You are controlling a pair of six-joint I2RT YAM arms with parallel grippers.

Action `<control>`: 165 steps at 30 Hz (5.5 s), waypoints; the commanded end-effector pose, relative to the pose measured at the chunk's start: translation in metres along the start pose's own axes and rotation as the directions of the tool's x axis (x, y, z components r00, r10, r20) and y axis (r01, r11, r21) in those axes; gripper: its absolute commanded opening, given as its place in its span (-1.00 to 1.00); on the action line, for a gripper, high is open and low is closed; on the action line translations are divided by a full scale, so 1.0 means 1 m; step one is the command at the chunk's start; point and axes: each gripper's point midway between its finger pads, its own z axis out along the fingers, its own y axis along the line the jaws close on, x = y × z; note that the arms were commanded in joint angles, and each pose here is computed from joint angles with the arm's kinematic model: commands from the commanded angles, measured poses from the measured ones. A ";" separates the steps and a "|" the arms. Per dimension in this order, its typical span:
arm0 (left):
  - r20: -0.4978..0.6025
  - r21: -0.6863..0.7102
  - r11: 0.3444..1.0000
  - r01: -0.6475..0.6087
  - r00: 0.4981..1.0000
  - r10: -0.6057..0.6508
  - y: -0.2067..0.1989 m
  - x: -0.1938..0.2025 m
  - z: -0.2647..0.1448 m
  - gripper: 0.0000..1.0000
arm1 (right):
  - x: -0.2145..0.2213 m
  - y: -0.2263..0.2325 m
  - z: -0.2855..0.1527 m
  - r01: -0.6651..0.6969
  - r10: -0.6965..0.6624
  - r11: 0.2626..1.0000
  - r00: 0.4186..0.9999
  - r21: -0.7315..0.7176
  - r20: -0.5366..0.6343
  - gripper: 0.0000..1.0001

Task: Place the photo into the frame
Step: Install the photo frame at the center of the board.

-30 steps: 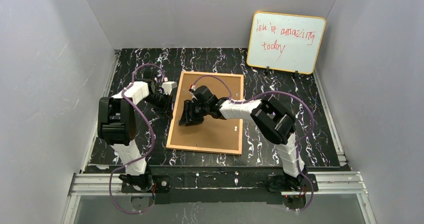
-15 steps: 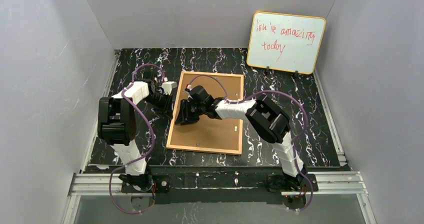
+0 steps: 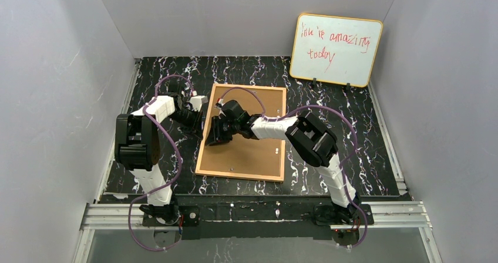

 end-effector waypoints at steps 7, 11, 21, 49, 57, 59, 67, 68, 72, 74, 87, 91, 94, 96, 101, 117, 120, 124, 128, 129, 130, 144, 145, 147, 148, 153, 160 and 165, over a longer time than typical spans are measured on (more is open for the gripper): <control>-0.063 -0.010 1.000 -0.003 0.998 0.003 0.005 0.019 0.010 -0.94 | -0.008 -0.004 0.013 0.069 -0.069 0.998 0.998 0.012 0.016 -0.23; -0.062 -0.009 1.000 -0.008 0.998 0.008 0.005 0.019 0.009 -0.95 | -0.007 -0.001 0.015 0.074 -0.074 0.997 0.997 -0.012 -0.007 -0.23; -0.061 -0.008 1.000 -0.011 0.998 0.010 0.005 0.019 0.009 -0.95 | -0.001 0.009 0.015 0.075 -0.080 0.993 0.996 -0.089 -0.047 -0.30; -0.059 -0.018 1.000 -0.020 0.998 0.019 0.005 0.017 0.005 -0.98 | -0.033 0.004 -0.011 0.074 -0.078 0.988 0.997 -0.137 -0.024 -0.32; -0.031 -0.011 1.000 0.001 1.000 -0.002 0.003 0.001 0.001 -0.94 | -0.079 0.006 -0.042 0.081 -0.071 0.987 0.994 -0.136 0.077 -0.19; -0.015 -0.004 1.000 0.009 1.000 -0.010 0.003 -0.008 0.000 -0.91 | -0.092 0.002 -0.052 0.081 -0.067 0.988 0.992 -0.133 0.105 -0.18; -0.012 0.022 1.000 0.021 1.000 -0.021 0.002 -0.014 0.004 -0.88 | -0.078 -0.010 -0.041 0.069 -0.064 0.988 0.997 -0.138 0.046 -0.18; -0.014 0.019 1.000 0.020 1.000 -0.020 0.002 -0.013 0.004 -0.88 | -0.078 -0.013 -0.041 0.066 -0.060 0.989 0.997 -0.134 0.047 -0.18; 0.002 0.005 1.000 0.022 1.000 -0.022 0.005 -0.020 0.002 -0.82 | -0.096 -0.026 -0.049 0.042 -0.030 0.994 0.994 -0.103 0.108 -0.03; 0.031 -0.009 1.000 0.021 0.999 -0.021 0.010 -0.033 0.000 -0.72 | -0.109 -0.031 -0.054 0.028 -0.014 0.995 0.990 -0.100 0.138 -0.01; 0.064 0.017 0.996 0.092 0.994 -0.093 0.036 -0.061 0.019 -0.77 | -0.157 -0.064 -0.022 -0.029 0.039 0.997 0.986 -0.066 0.160 -0.07; 0.052 0.021 0.996 0.088 0.995 -0.089 0.036 -0.054 0.022 -0.85 | -0.159 -0.070 -0.012 -0.052 0.062 0.996 0.986 -0.068 0.155 -0.09; 0.041 0.017 0.996 0.086 0.995 -0.087 0.037 -0.050 0.025 -0.89 | -0.158 -0.072 -0.008 -0.060 0.069 0.996 0.986 -0.068 0.152 -0.11; 0.033 0.020 0.996 0.088 0.996 -0.089 0.037 -0.047 0.027 -0.89 | -0.156 -0.073 -0.005 -0.061 0.070 0.996 0.986 -0.066 0.152 -0.11; 0.027 0.022 0.996 0.086 0.996 -0.087 0.037 -0.043 0.027 -0.90 | -0.156 -0.074 0.002 -0.065 0.074 0.996 0.985 -0.064 0.154 -0.14; 0.021 0.018 0.997 0.075 0.997 -0.075 0.038 -0.040 0.028 -0.92 | -0.165 -0.068 0.020 -0.090 0.104 0.992 0.979 -0.083 0.175 -0.27; 0.019 0.016 0.997 0.072 0.997 -0.073 0.038 -0.040 0.028 -0.92 | -0.165 -0.067 0.023 -0.099 0.113 0.991 0.977 -0.086 0.178 -0.28; 0.018 0.016 0.997 0.071 0.997 -0.071 0.038 -0.040 0.029 -0.93 | -0.167 -0.070 0.024 -0.122 0.135 0.990 0.971 -0.075 0.197 -0.32; 0.017 0.016 0.997 0.072 0.997 -0.072 0.039 -0.040 0.029 -0.93 | -0.168 -0.072 0.026 -0.158 0.170 0.985 0.962 -0.072 0.215 -0.35; 0.016 0.017 0.997 0.071 0.997 -0.071 0.039 -0.040 0.030 -0.94 | -0.170 -0.072 0.026 -0.164 0.177 0.983 0.959 -0.076 0.221 -0.35; 0.015 0.017 0.997 0.069 0.997 -0.069 0.039 -0.040 0.030 -0.94 | -0.170 -0.071 0.027 -0.169 0.183 0.982 0.957 -0.079 0.225 -0.36; 0.006 0.022 0.998 0.062 0.998 -0.062 0.039 -0.036 0.032 -0.95 | -0.171 -0.067 0.031 -0.186 0.204 0.977 0.951 -0.101 0.230 -0.38; 0.007 0.020 0.998 0.061 0.998 -0.061 0.039 -0.035 0.031 -0.95 | -0.173 -0.065 0.029 -0.180 0.200 0.978 0.951 -0.101 0.234 -0.38; 0.007 0.016 0.998 0.060 0.998 -0.060 0.040 -0.035 0.030 -0.95 | -0.177 -0.059 0.021 -0.170 0.192 0.979 0.951 -0.111 0.241 -0.37; 0.008 0.016 0.998 0.058 0.998 -0.058 0.039 -0.036 0.030 -0.96 | -0.179 -0.055 0.016 -0.168 0.193 0.978 0.950 -0.121 0.244 -0.37; 0.015 0.021 0.998 0.061 0.998 -0.062 0.040 -0.038 0.025 -0.97 | -0.197 -0.034 -0.042 -0.182 0.234 0.965 0.923 -0.188 0.305 -0.07; 0.009 0.027 0.998 0.057 0.998 -0.057 0.040 -0.034 0.025 -0.97 | -0.194 -0.041 -0.073 -0.171 0.196 0.980 0.927 -0.104 0.321 0.03; 0.009 0.030 0.998 0.056 0.998 -0.057 0.040 -0.033 0.025 -0.97 | -0.197 -0.082 -0.092 -0.242 0.208 0.969 0.901 0.044 0.380 0.05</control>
